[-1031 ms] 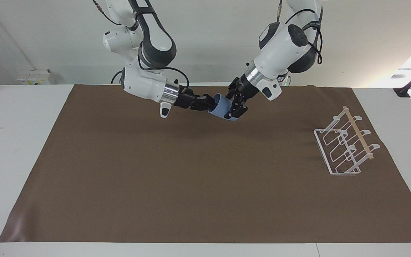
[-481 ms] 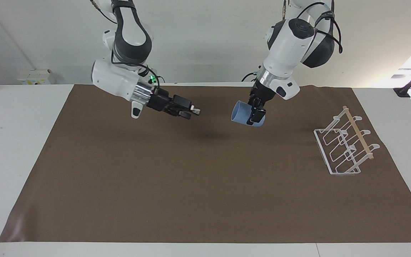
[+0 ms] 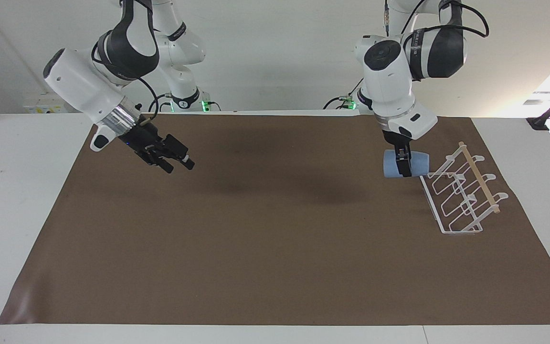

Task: Hang cup on cup holder
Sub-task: 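Grasp the cup with the left gripper while the right gripper releases, then carry the cup with the left gripper and hang it on the rack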

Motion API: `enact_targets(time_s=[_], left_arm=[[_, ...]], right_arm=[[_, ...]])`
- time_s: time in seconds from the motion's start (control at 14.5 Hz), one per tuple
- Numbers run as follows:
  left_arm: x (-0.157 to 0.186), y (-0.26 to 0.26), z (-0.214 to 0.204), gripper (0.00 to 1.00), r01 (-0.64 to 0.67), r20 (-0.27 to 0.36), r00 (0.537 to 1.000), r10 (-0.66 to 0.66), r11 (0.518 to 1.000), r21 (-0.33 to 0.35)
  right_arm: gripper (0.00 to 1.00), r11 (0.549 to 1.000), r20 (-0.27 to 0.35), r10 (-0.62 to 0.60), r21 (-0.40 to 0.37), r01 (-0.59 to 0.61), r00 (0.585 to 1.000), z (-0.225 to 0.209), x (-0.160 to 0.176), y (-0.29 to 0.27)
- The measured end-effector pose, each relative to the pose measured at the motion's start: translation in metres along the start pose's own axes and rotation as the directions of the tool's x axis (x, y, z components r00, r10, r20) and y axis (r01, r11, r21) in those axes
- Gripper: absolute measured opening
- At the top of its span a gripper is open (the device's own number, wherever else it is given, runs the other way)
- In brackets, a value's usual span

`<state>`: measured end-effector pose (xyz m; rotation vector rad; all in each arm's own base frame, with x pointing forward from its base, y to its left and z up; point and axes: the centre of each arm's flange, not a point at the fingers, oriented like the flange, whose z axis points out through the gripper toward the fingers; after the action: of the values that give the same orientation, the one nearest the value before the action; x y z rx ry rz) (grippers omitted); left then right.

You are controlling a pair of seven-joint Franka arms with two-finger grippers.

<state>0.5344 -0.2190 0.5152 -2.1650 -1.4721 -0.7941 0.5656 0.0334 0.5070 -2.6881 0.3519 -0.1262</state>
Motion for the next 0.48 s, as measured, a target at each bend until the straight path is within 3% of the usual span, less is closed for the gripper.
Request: enact_targets(time_s=[0.14,0.28,0.48], left_arm=[[-0.003,0.003,0.024,0.81,-0.047,-0.244,0.968,0.051,0.999,0.024],[-0.012,0.006,0.049,0.81,-0.100,-0.442,0.890,0.113,0.994,0.051],[-0.028,0.021,0.090,0.81,-0.136,-0.661,0.735,0.150,0.988,0.073]], right_arm=[[0.99,0.984,0.044,-0.085,-0.153,0.091,0.995,-0.013,0.001,-0.001],[0.99,0.939,0.084,-0.143,-0.304,0.162,0.986,-0.042,0.003,-0.003],[0.99,0.901,0.138,-0.137,-0.394,0.181,0.981,-0.079,0.000,-0.005]])
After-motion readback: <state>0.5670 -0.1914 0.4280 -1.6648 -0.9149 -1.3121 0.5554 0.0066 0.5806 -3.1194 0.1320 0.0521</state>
